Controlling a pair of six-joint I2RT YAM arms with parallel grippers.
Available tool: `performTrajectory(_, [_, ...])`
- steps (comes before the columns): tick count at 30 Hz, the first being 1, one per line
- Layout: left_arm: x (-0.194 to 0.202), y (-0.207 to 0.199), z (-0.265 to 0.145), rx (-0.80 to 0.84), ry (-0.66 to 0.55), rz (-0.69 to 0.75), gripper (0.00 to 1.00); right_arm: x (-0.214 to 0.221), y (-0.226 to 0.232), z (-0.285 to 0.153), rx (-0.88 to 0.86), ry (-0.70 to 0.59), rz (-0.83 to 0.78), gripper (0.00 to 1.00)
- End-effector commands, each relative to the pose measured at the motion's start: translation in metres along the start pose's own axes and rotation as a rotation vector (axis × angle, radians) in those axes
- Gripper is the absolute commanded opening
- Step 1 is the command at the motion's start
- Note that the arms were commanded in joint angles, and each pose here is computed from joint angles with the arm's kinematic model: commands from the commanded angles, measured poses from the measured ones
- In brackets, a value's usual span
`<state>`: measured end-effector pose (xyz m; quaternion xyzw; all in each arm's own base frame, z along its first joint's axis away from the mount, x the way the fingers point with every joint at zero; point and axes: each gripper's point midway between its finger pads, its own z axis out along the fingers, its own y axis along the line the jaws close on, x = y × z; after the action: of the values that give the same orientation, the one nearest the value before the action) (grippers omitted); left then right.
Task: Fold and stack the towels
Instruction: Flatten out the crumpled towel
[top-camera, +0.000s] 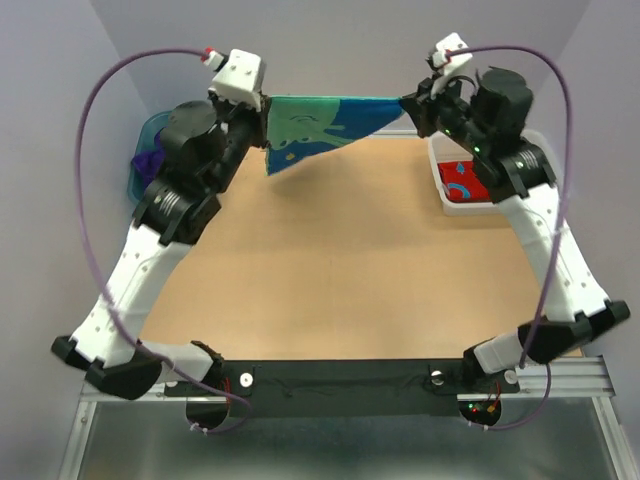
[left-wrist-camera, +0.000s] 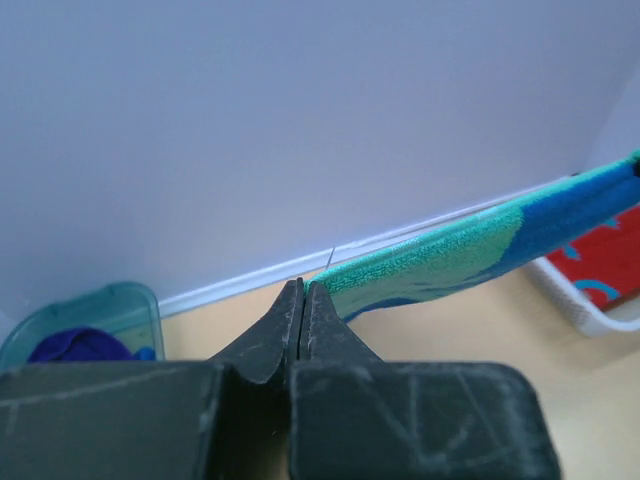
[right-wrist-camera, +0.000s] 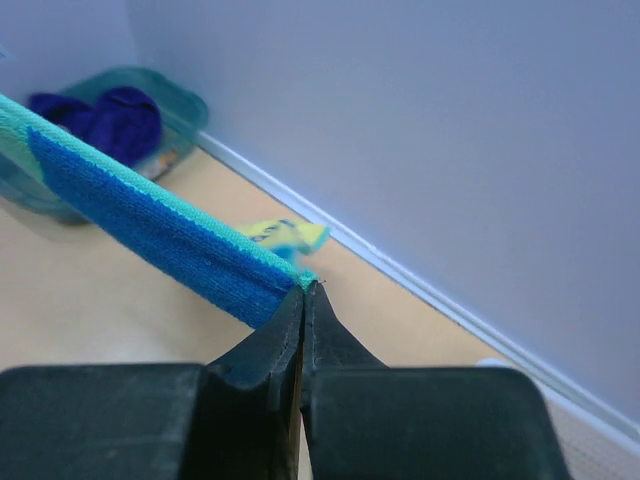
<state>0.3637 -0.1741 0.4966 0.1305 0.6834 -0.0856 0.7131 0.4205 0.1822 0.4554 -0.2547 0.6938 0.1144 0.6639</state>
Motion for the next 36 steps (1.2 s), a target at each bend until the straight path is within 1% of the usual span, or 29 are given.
performTrajectory(1, [-0.049, 0.004, -0.054, 0.035, -0.171, 0.024, 0.0, -0.017, 0.01, -0.037, -0.056, -0.067, -0.011, 0.01])
performTrajectory(2, [-0.054, 0.006, -0.062, 0.035, -0.188, 0.023, 0.0, -0.022, 0.013, -0.045, -0.065, -0.082, -0.012, 0.0])
performTrajectory(3, [-0.056, 0.001, -0.071, 0.058, -0.196, 0.021, 0.0, -0.038, 0.015, -0.065, -0.068, -0.129, -0.016, 0.0])
performTrajectory(5, [-0.071, 0.001, -0.094, 0.089, -0.246, 0.008, 0.0, -0.042, 0.023, -0.08, -0.098, -0.152, -0.019, 0.0])
performTrajectory(8, [-0.083, 0.0, -0.117, 0.138, -0.285, -0.007, 0.0, -0.063, 0.032, -0.112, -0.127, -0.223, -0.019, 0.0])
performTrajectory(11, [-0.097, 0.002, -0.135, 0.162, -0.316, -0.034, 0.0, -0.077, 0.037, -0.129, -0.14, -0.264, -0.011, 0.01])
performTrajectory(15, [-0.092, 0.004, -0.132, 0.143, -0.286, -0.035, 0.0, -0.084, 0.035, -0.129, -0.135, -0.277, -0.008, 0.0])
performTrajectory(16, [-0.085, 0.009, -0.123, 0.1, -0.257, -0.031, 0.0, -0.085, 0.033, -0.127, -0.128, -0.277, -0.009, 0.0])
performTrajectory(18, [-0.068, 0.014, -0.107, 0.042, -0.202, -0.003, 0.0, -0.079, 0.023, -0.109, -0.088, -0.246, -0.001, 0.0])
performTrajectory(19, [-0.059, 0.02, -0.098, -0.013, -0.173, 0.004, 0.0, -0.075, 0.019, -0.101, -0.067, -0.229, 0.0, 0.0])
performTrajectory(20, [-0.042, 0.018, -0.079, -0.035, -0.12, 0.026, 0.0, -0.067, 0.008, -0.09, -0.014, -0.2, 0.003, 0.01])
performTrajectory(22, [-0.015, 0.02, -0.054, -0.081, -0.047, 0.054, 0.0, -0.043, -0.008, -0.059, 0.054, -0.129, 0.004, 0.0])
performTrajectory(23, [0.005, 0.025, -0.031, -0.117, 0.0, 0.061, 0.0, -0.035, -0.02, -0.05, 0.119, -0.109, -0.005, 0.0])
performTrajectory(24, [0.026, 0.029, -0.018, -0.137, 0.041, 0.067, 0.0, -0.008, -0.024, -0.027, 0.134, -0.046, -0.006, 0.0])
performTrajectory(25, [0.05, 0.03, 0.003, -0.143, 0.091, 0.075, 0.0, 0.002, -0.028, -0.016, 0.15, -0.028, -0.013, 0.0])
performTrajectory(26, [0.058, 0.036, 0.016, -0.164, 0.084, 0.068, 0.0, 0.008, -0.033, -0.005, 0.172, -0.026, -0.031, 0.0])
performTrajectory(27, [0.081, 0.053, 0.029, -0.209, 0.125, 0.075, 0.0, 0.022, -0.034, 0.008, 0.171, -0.001, -0.035, 0.0])
performTrajectory(28, [0.094, 0.058, 0.04, -0.22, 0.144, 0.075, 0.0, 0.047, -0.034, 0.031, 0.161, 0.047, -0.039, 0.0])
performTrajectory(29, [0.117, 0.059, 0.064, -0.211, 0.183, 0.077, 0.0, 0.059, -0.041, 0.044, 0.194, 0.066, -0.052, 0.0])
performTrajectory(30, [0.129, 0.07, 0.076, -0.229, 0.204, 0.069, 0.0, 0.071, -0.043, 0.055, 0.204, 0.086, -0.06, 0.0])
performTrajectory(31, [0.139, 0.071, 0.089, -0.213, 0.218, 0.065, 0.0, 0.082, -0.047, 0.065, 0.217, 0.103, -0.067, 0.0])
performTrajectory(32, [0.159, 0.071, 0.113, -0.207, 0.248, 0.068, 0.0, 0.107, -0.052, 0.089, 0.234, 0.146, -0.086, 0.0])
performTrajectory(34, [0.177, 0.077, 0.137, -0.202, 0.274, 0.065, 0.0, 0.127, -0.056, 0.11, 0.242, 0.174, -0.102, 0.0])
performTrajectory(35, [0.21, 0.076, 0.155, -0.197, 0.331, 0.068, 0.0, 0.144, -0.06, 0.128, 0.246, 0.193, -0.105, 0.01])
performTrajectory(36, [0.202, 0.08, 0.167, -0.202, 0.307, 0.063, 0.0, 0.153, -0.062, 0.138, 0.241, 0.203, -0.115, 0.01])
